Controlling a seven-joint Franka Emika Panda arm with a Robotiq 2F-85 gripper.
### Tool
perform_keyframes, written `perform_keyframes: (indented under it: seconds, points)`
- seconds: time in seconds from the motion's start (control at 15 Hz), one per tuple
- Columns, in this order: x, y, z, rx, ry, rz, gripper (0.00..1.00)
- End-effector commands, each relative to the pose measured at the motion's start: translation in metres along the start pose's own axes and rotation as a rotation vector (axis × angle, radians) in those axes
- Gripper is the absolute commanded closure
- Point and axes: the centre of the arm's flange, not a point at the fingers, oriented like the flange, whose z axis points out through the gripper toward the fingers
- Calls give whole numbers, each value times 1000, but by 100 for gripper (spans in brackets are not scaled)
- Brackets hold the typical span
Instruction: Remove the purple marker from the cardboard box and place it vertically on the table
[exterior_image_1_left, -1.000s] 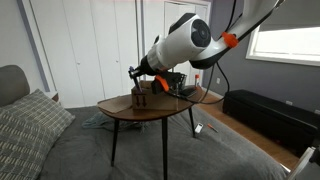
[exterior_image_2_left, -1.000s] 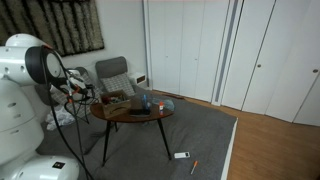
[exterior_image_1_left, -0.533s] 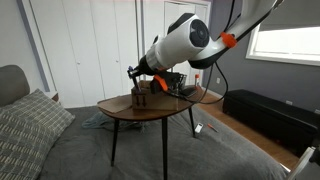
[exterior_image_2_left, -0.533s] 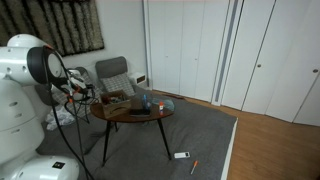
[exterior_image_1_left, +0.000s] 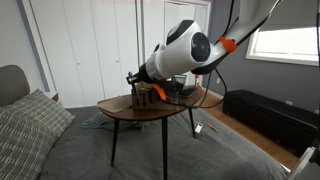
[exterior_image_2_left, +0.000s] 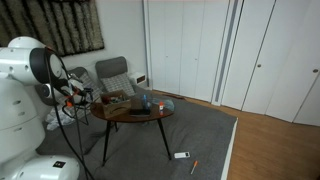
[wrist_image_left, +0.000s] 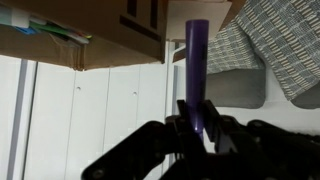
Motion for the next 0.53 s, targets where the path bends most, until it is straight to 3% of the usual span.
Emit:
perform_keyframes:
  seconds: [0.0, 0.47]
  points:
    - [-30, -1, 0, -29, 67, 24, 95]
    - [-72, -15, 1, -63, 169, -6, 95]
